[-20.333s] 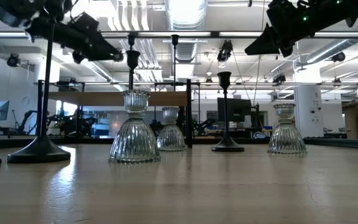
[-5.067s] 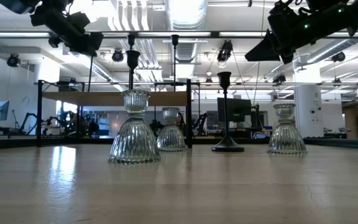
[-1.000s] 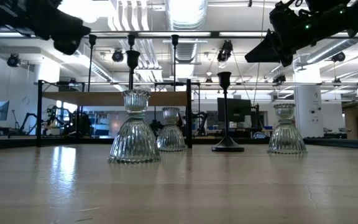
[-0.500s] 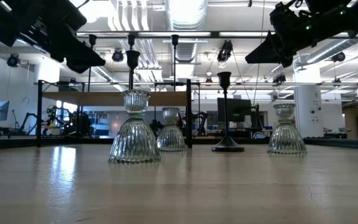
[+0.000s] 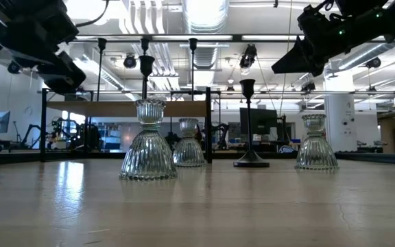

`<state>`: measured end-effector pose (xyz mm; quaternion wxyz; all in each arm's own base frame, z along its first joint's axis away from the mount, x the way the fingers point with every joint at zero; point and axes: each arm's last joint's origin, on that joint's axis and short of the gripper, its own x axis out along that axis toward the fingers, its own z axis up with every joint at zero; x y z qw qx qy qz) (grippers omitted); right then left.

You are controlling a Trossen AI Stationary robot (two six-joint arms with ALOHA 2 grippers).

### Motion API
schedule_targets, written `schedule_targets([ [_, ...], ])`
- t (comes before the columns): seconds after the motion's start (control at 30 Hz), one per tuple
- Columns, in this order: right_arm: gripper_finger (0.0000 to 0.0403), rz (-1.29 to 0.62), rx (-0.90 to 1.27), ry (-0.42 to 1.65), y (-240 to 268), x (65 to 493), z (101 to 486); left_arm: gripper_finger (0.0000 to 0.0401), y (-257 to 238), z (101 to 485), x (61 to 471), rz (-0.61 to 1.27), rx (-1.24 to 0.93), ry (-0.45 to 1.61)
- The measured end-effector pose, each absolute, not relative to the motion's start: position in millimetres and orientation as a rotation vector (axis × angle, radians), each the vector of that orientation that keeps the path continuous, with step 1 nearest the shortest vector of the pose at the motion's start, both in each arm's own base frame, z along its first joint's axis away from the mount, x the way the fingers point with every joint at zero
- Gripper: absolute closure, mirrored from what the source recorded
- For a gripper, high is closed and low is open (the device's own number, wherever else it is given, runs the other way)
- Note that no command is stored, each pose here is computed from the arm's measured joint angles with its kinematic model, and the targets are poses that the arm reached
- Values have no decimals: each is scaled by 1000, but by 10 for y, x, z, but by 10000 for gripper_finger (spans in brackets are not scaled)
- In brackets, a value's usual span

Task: Pick & Place candle stick holders
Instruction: Put the black candle holder on the shelf

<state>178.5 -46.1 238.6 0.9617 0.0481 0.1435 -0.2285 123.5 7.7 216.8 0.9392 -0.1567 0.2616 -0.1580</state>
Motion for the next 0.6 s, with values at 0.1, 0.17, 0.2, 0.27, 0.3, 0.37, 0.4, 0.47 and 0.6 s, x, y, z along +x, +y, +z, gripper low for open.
schedule_targets([
  [0.1,319,-463,101,289,-461,1786,2387,275,11,2151,1239,-397,-346,530],
  [0.17,322,-463,105,288,-461,1786,2387,280,-51,2116,1246,-440,-357,540],
  [0.2,323,-463,105,287,-461,1786,2388,283,-85,2096,1245,-458,-370,552],
  [0.27,325,-463,105,287,-461,1786,2388,289,-162,2060,1236,-496,-386,583],
  [0.3,326,-463,105,288,-461,1786,2387,292,-199,2052,1232,-508,-388,594],
  [0.37,325,-462,105,287,-461,1786,2388,298,-272,2044,1223,-523,-380,610],
  [0.4,324,-462,105,287,-460,1786,2388,300,-307,2042,1215,-538,-377,618],
  [0.47,321,-463,108,285,-461,1786,2389,304,-369,2042,1199,-573,-369,631],
  [0.6,313,-464,120,282,-460,1787,2389,309,-447,2051,1164,-607,-346,632],
])
